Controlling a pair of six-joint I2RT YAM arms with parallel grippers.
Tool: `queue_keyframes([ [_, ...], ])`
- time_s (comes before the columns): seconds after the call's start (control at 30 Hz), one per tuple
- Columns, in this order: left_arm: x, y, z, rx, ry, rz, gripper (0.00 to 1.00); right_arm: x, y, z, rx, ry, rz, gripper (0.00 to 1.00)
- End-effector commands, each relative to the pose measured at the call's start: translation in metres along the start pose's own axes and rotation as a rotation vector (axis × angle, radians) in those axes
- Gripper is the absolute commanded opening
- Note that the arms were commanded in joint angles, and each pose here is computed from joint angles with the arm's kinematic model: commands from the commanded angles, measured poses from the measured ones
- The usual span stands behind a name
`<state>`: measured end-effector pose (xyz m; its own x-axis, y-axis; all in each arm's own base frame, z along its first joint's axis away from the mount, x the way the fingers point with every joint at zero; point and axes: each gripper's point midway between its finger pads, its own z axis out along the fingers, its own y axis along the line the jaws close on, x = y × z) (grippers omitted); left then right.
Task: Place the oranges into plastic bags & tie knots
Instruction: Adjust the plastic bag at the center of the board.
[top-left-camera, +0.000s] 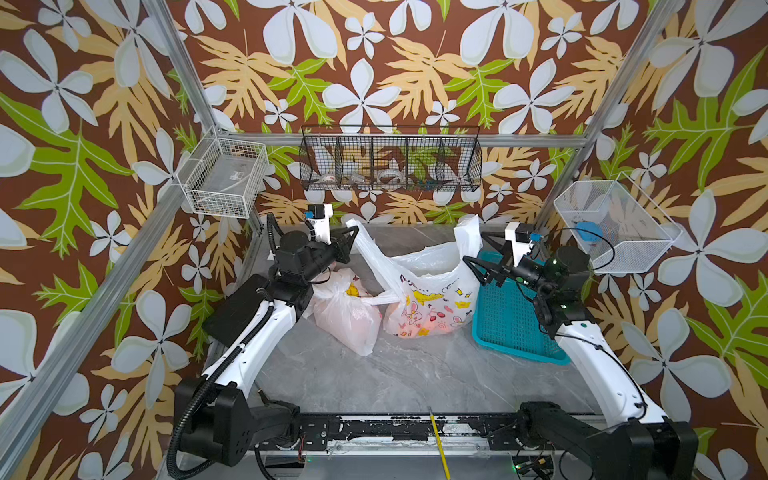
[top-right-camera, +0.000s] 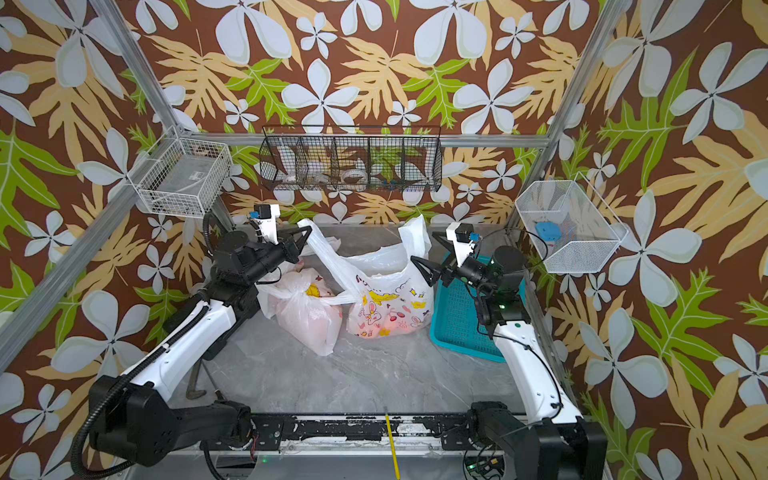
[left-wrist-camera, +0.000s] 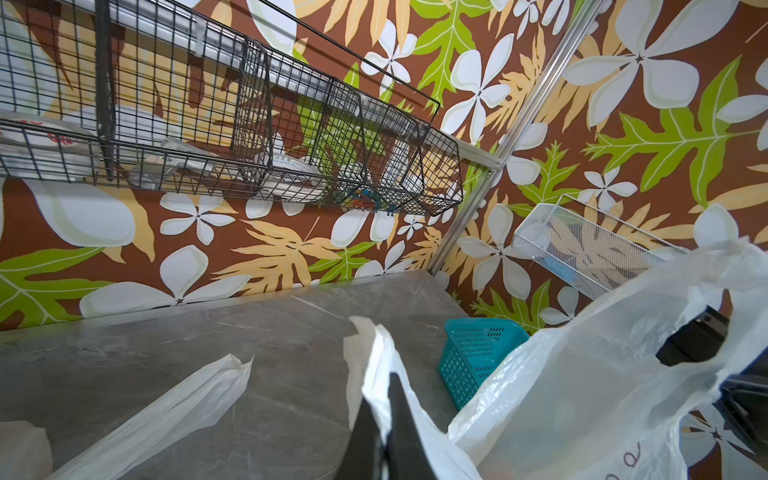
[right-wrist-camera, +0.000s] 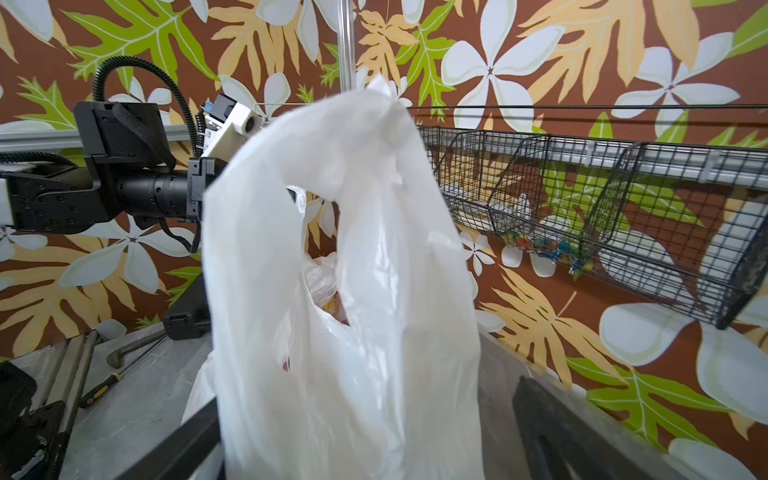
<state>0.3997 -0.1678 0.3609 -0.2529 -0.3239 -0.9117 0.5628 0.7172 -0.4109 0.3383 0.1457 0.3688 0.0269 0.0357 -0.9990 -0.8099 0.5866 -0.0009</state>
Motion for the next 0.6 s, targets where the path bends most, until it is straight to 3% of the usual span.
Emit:
queue_keyframes([
  [0.0,-0.012,-0.018,-0.001,0.093,-0.029,0.064,0.0,-0.013,0.008,0.009,-0.099,-0.035,-0.043,0.99],
  [0.17,-0.015,-0.038,-0.004,0.197,-0.034,0.111,0.0,-0.006,0.011,0.028,-0.164,-0.01,-0.048,0.98],
  [0.3,-0.017,-0.047,-0.005,0.248,-0.039,0.131,0.0,0.006,0.018,0.039,-0.216,0.028,-0.037,0.82],
  [0.4,-0.02,-0.049,-0.005,0.259,-0.05,0.137,0.0,0.015,0.02,0.041,-0.222,0.045,-0.012,0.61],
  [0.5,-0.021,-0.051,-0.007,0.26,-0.058,0.144,0.11,0.016,0.02,0.04,-0.201,0.048,-0.01,0.24],
  [0.57,-0.023,-0.049,-0.011,0.234,-0.07,0.153,0.28,0.014,0.019,0.038,-0.178,0.052,-0.019,0.02],
])
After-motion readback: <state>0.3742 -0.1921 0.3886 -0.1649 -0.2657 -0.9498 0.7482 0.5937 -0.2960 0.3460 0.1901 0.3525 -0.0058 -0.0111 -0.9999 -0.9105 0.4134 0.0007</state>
